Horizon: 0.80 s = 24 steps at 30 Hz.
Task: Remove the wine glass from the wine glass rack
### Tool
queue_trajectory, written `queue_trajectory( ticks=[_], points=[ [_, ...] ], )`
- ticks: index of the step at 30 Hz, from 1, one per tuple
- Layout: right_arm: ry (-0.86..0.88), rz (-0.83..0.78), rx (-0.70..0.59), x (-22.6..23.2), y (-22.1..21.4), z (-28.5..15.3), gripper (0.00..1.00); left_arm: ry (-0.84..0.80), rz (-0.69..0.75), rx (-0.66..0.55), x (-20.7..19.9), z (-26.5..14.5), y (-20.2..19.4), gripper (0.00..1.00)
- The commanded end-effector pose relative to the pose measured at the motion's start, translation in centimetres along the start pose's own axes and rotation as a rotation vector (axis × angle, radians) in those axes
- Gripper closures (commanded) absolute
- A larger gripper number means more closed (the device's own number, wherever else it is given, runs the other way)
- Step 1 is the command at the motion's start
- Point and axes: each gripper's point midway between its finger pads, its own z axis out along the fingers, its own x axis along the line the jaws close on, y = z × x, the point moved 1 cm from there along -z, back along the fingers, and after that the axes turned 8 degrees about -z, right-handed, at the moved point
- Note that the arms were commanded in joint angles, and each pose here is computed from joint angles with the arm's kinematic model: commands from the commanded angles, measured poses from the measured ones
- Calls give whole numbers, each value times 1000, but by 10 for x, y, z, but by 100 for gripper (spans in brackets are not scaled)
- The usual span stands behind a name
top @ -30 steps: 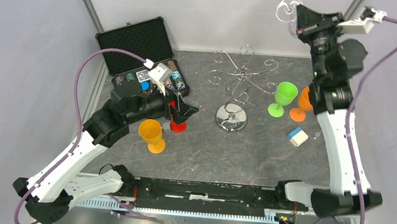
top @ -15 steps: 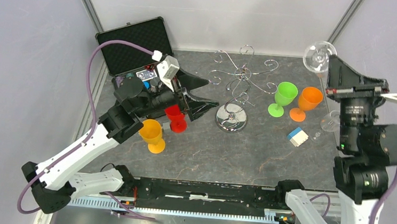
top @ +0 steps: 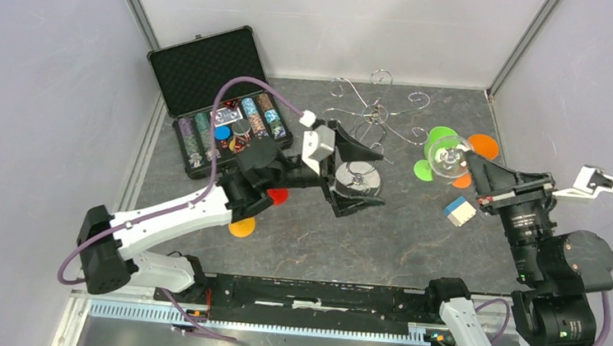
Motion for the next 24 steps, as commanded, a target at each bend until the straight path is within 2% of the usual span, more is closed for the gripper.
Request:
queue_trajectory(
  ticks=[1, 10, 15, 24],
  points=[
    [66, 133, 143, 8, -30, -7, 100, -133, 137, -91, -20, 15, 7, 1],
    [67, 231, 190, 8, -41, -22, 100, -166, 130, -43, -11, 43, -25, 3],
    [86, 256, 224, 10, -48, -23, 100, -190, 96, -27, -9, 58, -33, 17],
    [85, 283, 250, 1, -60, -19, 100, -201, 55, -47, -7, 72, -33, 35]
  ],
)
